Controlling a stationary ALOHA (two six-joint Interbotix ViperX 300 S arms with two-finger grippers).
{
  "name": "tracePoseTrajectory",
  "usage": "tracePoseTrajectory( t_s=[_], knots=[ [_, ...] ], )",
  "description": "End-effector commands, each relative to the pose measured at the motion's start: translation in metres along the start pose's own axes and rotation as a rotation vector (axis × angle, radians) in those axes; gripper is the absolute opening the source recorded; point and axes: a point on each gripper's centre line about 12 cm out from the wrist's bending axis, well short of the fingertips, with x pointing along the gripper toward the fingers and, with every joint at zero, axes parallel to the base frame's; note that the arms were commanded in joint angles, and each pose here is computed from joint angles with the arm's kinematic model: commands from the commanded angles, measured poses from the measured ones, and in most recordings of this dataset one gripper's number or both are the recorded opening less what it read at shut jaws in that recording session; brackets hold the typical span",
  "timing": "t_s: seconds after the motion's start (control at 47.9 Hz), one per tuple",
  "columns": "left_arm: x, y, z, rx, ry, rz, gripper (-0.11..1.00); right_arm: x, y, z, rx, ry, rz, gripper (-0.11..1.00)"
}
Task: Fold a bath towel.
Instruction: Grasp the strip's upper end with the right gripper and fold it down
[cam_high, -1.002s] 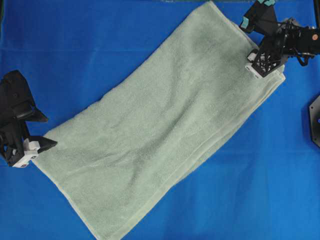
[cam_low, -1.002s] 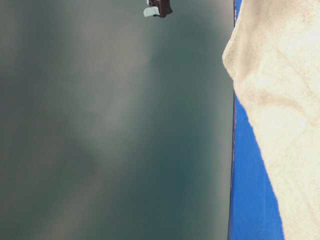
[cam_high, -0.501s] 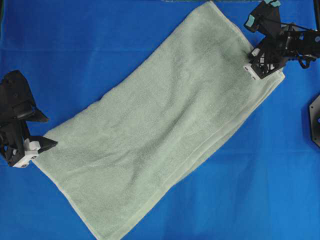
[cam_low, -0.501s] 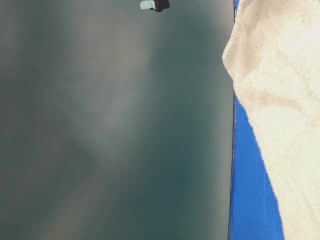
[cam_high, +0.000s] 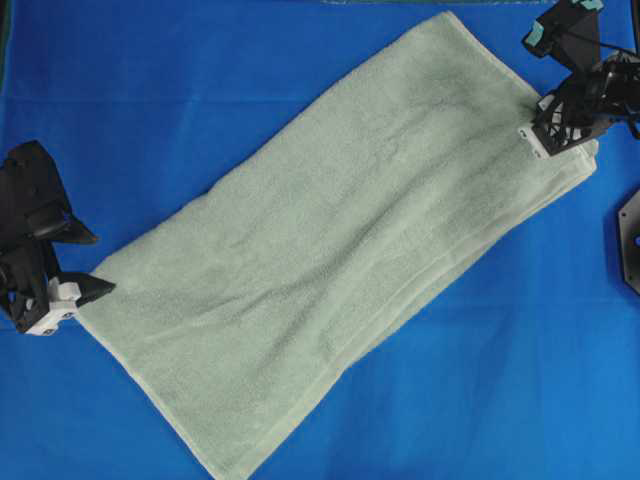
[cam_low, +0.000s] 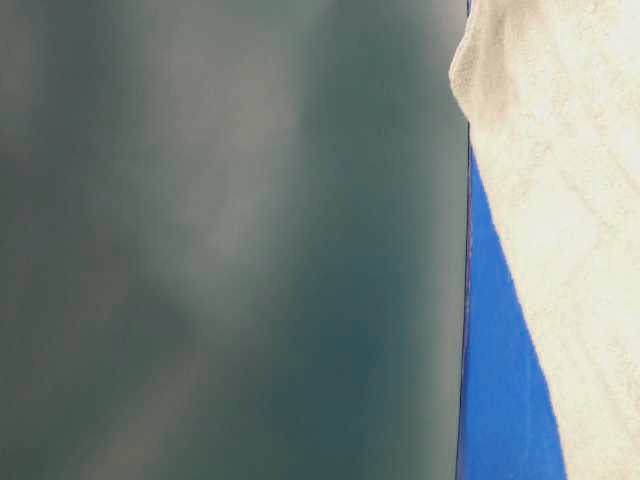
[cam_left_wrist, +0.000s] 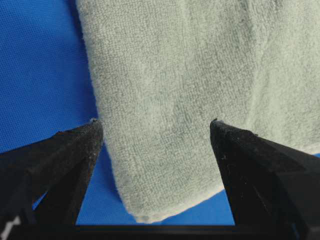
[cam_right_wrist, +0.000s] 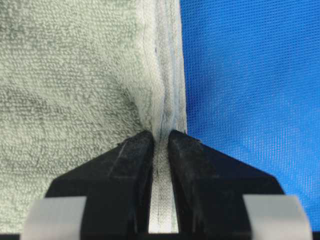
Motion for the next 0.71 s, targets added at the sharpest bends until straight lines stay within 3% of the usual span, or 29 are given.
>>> tracePoseTrajectory(
  t_s=[0.0,0.188,0.417,0.689],
  knots=[
    [-0.005,-0.007,0.008,-0.004,-0.024,-0.025,0.83,-0.006,0.004,0.008,0.023,-0.024,0.018,0.15],
    [-0.005,-0.008,0.009,-0.004,-0.028,-0.037,0.83,-0.029,0.056,0.020,-0.026,-0.055,0.143,0.15],
    [-0.004,-0.009,0.009,-0.003,-0.028,-0.041,0.83,-0.084,0.157,0.024,-0.156,-0.125,0.350,0.15],
    [0.002,-0.013,0.009,0.004,-0.015,-0.031,0.83,-0.092,0.255,0.023,-0.262,-0.151,0.399,0.15]
  ],
)
